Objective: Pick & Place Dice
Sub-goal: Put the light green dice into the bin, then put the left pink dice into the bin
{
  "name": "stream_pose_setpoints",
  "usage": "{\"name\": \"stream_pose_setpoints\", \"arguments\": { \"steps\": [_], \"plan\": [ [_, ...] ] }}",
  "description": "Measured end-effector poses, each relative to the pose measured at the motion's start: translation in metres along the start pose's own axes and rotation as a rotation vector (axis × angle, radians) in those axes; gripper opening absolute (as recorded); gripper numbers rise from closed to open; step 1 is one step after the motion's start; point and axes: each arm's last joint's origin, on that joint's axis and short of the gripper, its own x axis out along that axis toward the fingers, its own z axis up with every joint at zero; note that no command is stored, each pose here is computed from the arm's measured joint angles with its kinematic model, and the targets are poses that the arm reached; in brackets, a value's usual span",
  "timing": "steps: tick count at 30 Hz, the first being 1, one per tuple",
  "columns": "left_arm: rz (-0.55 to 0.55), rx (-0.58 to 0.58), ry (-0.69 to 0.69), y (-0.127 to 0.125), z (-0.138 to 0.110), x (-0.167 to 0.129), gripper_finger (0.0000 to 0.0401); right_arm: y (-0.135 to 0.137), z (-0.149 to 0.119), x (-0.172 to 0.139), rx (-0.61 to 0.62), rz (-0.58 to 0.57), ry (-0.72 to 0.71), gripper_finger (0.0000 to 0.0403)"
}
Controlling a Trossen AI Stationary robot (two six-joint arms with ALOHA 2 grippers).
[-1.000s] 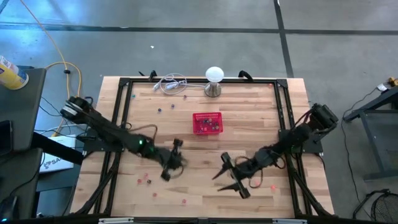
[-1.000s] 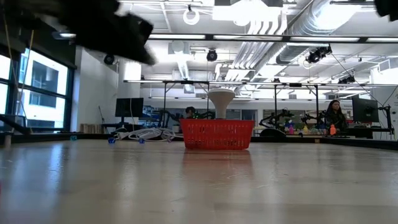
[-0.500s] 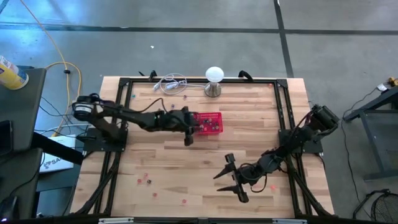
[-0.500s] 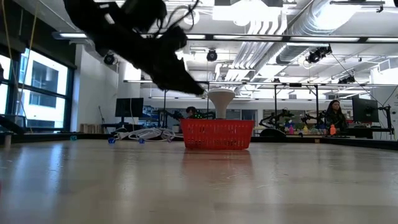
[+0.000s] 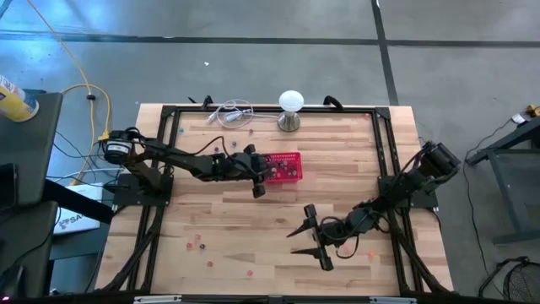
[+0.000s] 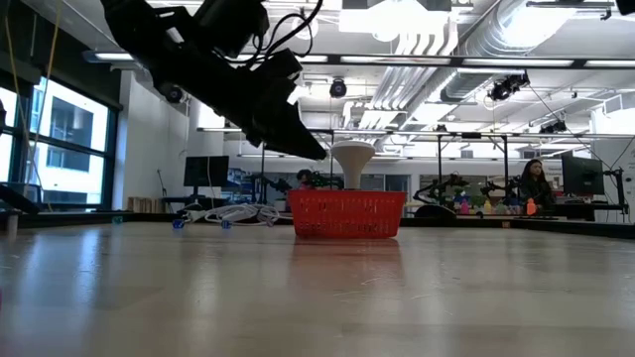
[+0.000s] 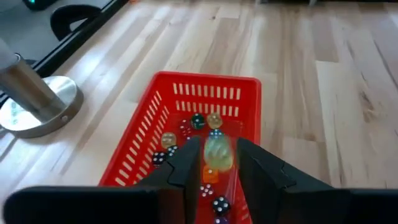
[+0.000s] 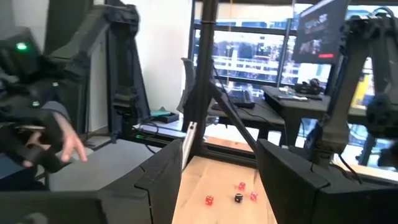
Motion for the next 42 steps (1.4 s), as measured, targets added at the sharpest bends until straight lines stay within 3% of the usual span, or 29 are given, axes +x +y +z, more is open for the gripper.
{"name": "stream_pose_setpoints", "arguments": {
  "steps": [9,15,20,25,29,34,42],
  "plan": [
    [-0.024,0.05,-0.002,-0.009,0.0,-0.002,0.0167,-0.009,-0.003,0.002,0.083,-0.02,0.024,0.0195],
    [-0.093,0.046,-0.064,-0.025,0.018,-0.028,0.0176,-0.007,-0.005,0.002,0.086,-0.014,0.038,0.0195],
    [-0.272,-0.035,0.082,-0.037,0.026,-0.084,0.0176,-0.007,-0.006,0.002,0.081,-0.013,0.053,0.0195],
    [-0.557,-0.15,0.338,-0.049,0.019,-0.148,0.0176,-0.007,-0.007,0.002,0.08,-0.013,0.06,0.0195],
    [-0.734,-0.082,0.463,-0.07,0.007,-0.186,0.0176,-0.007,-0.007,0.002,0.081,-0.014,0.056,0.0195],
    [-0.691,-0.023,0.462,-0.101,-0.009,-0.214,0.017,-0.008,-0.005,0.002,0.082,-0.018,0.043,0.0195],
    [-0.569,-0.129,0.582,-0.138,-0.041,-0.226,0.0165,-0.008,-0.005,0.002,0.086,-0.018,0.037,0.0195]
  ]
}}
